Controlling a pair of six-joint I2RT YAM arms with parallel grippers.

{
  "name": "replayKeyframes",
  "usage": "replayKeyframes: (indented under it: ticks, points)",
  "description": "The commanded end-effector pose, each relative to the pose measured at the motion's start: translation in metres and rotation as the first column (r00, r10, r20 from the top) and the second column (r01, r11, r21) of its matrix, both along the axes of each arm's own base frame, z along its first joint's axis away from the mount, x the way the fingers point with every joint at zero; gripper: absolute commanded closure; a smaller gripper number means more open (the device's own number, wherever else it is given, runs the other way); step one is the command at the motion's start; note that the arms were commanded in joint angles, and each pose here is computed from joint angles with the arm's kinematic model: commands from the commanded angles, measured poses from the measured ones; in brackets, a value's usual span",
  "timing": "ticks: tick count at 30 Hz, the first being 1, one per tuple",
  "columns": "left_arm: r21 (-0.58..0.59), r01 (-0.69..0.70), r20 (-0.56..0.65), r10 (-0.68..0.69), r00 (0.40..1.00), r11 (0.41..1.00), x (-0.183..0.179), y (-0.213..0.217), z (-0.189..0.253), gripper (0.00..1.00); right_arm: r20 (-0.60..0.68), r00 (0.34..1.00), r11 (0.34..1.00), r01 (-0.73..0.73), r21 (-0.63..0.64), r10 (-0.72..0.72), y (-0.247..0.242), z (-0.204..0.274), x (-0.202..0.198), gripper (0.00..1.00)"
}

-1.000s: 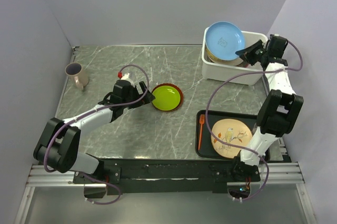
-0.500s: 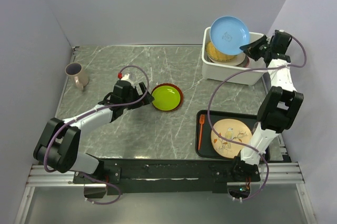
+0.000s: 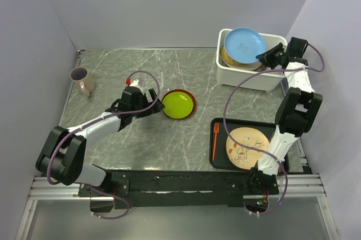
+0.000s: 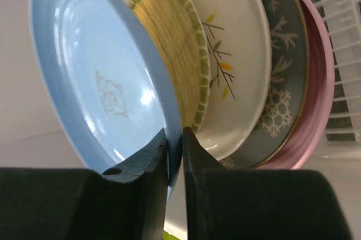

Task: Place the plates into the plastic bin on the countertop
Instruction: Place the plate in the plastic bin, then pick up the plate at the center of the board.

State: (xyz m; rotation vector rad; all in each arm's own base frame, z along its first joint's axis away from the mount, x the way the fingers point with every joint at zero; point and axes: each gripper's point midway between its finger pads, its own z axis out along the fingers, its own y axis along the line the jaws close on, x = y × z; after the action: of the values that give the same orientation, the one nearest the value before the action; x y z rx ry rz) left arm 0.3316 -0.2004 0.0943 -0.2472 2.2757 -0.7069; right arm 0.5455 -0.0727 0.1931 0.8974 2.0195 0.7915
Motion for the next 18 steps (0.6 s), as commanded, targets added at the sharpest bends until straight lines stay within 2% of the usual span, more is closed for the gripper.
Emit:
replayKeyframes:
  ticks: [1,10,15,18]
  points:
    - [-0.003,0.004,0.033,-0.004,0.999,1.0,0.008,-0.004,0.01,0.01,0.087,0.996,0.999,-0.001,-0.053,0.005,0.001,0.031,0.008,0.73]
    - [-0.009,0.007,0.038,-0.007,0.999,1.0,0.011,-0.006,0.01,0.01,0.08,0.997,0.997,0.002,-0.076,0.004,0.007,0.03,0.004,0.4]
    - [-0.018,0.027,0.029,-0.027,0.999,0.999,0.015,-0.013,0.0,0.01,0.137,0.991,0.994,0.025,-0.106,-0.01,0.008,0.054,-0.007,0.29]
    - [-0.031,0.044,0.025,-0.043,0.999,0.999,0.018,-0.018,-0.005,0.08,0.187,0.982,0.992,0.045,-0.118,-0.022,0.011,0.073,-0.02,0.26]
